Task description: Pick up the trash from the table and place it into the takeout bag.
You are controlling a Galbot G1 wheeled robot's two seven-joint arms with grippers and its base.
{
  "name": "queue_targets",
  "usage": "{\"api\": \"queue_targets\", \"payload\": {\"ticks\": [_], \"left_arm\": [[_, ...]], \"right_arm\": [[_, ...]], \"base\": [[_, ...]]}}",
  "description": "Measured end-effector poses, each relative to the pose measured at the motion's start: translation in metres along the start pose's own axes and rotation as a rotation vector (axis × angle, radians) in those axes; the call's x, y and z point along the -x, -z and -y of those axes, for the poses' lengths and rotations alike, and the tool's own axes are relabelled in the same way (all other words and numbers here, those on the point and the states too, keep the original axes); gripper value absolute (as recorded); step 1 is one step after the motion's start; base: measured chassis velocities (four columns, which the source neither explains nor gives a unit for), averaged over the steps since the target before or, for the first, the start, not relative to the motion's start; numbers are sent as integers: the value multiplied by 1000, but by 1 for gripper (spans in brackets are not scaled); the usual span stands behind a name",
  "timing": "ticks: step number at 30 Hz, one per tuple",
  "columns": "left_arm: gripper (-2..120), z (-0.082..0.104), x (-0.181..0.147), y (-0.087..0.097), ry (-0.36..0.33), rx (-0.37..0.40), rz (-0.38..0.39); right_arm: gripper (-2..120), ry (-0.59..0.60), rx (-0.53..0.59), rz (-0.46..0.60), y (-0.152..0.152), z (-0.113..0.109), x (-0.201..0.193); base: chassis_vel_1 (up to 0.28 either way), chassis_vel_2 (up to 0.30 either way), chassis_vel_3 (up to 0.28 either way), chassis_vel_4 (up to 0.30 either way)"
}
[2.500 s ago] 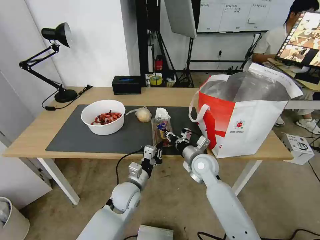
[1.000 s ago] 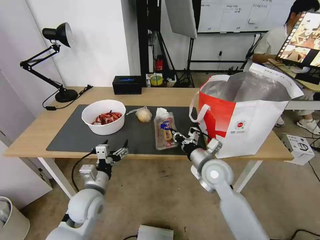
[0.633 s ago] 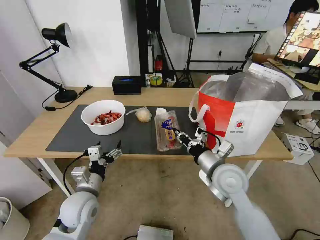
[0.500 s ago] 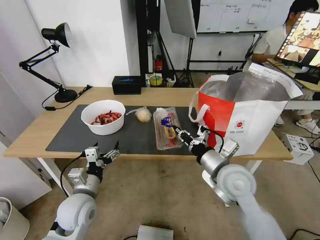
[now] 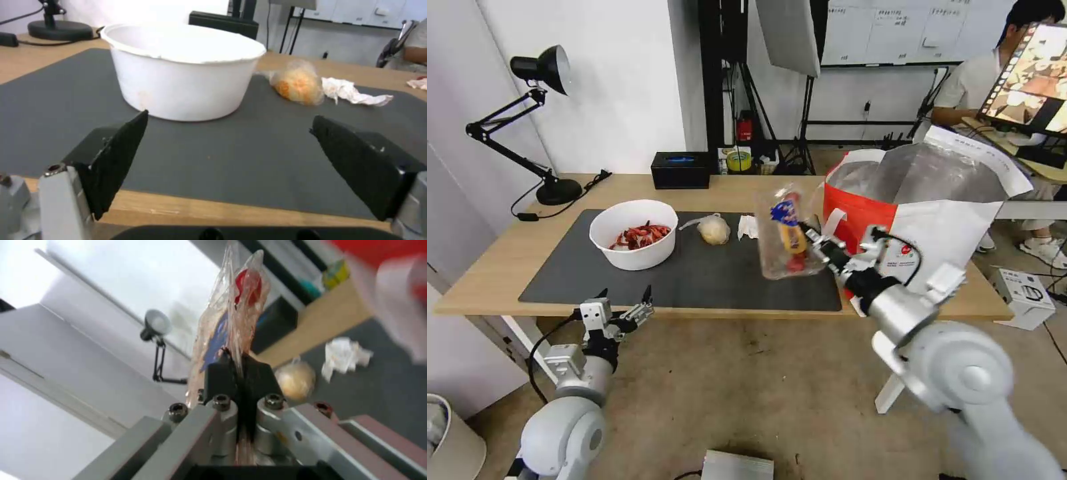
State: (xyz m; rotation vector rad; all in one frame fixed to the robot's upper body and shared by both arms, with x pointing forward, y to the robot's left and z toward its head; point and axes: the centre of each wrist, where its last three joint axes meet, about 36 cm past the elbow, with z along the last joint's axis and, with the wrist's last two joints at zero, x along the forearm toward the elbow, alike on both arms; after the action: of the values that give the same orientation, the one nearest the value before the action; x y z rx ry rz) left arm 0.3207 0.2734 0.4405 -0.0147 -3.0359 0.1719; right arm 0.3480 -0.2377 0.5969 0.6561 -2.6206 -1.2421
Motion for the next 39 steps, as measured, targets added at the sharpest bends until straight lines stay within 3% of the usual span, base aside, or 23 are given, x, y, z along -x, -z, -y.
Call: {"api": "queue_targets", "payload": {"ticks": [21, 30, 39], "left_arm": [[100, 1, -5, 3, -7, -13, 7], [100, -7, -7, 7, 19, -31, 17], [100, -3, -11, 2, 49, -62, 17]], "right_arm": [[0, -13, -52, 172, 99, -12, -26], [0, -147, -38, 232, 168, 4, -7], [0, -307, 47, 234, 207, 19, 16]], "base": [[0, 0, 0, 0], [0, 0, 0, 0], [0, 0, 0, 0]]}}
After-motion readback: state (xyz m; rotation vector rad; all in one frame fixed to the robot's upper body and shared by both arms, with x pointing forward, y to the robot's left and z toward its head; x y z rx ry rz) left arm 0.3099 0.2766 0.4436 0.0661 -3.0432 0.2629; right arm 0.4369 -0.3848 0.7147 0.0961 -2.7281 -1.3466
